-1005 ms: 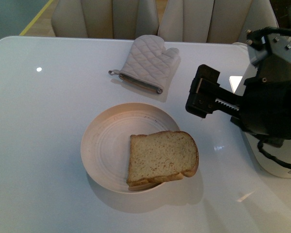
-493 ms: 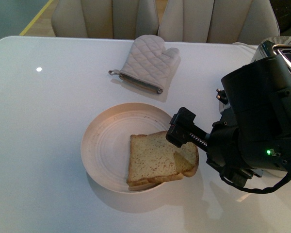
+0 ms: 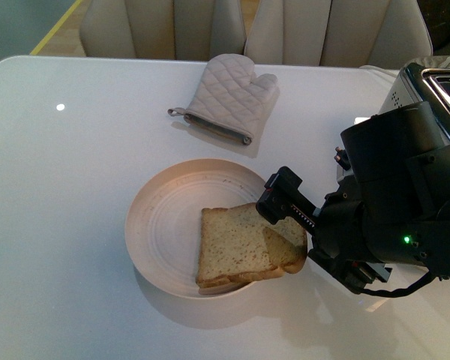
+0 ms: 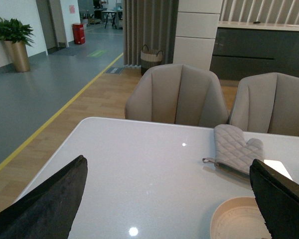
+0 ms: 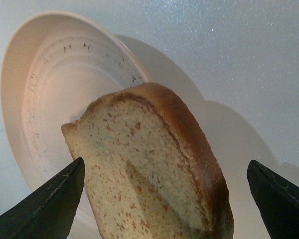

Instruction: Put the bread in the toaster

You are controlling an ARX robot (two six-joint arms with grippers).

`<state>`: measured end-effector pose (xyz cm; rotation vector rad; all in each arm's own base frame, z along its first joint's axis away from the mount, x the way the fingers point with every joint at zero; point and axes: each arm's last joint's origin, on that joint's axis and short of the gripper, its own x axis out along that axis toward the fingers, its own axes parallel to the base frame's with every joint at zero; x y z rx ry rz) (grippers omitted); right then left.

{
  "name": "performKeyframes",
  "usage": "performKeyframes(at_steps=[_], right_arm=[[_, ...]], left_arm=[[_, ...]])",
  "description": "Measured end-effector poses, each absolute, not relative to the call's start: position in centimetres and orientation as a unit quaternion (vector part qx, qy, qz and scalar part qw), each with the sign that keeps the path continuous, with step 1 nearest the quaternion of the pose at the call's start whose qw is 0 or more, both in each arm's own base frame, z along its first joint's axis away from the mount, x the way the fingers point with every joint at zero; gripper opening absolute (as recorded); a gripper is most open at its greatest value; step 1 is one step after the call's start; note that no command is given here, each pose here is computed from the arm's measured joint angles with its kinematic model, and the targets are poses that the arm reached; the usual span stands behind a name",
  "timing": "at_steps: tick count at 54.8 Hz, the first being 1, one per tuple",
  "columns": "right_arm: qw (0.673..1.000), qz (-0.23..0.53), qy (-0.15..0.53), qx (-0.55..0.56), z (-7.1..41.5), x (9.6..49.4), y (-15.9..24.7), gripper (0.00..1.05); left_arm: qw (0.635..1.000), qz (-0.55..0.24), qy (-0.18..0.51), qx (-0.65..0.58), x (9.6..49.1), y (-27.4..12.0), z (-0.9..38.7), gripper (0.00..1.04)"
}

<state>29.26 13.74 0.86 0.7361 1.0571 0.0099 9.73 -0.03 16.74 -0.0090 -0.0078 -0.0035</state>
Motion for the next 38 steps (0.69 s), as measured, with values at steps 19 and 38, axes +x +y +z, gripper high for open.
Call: performKeyframes(at_steps=[19,38], right_arm=[[0.792,0.003,0.504,0.345,0.40,29.25,13.91,0.80],[0.799,0.002,0.497,0.338,0.40,29.32,14.12,0.21]], left_arm=[[1.000,-0.002,-0.004,-0.004,9.73,-0.03,16.74,0.97],[1.000,-0.002,-0.004,-0.004,9.73,-0.04,16.74,0.97]])
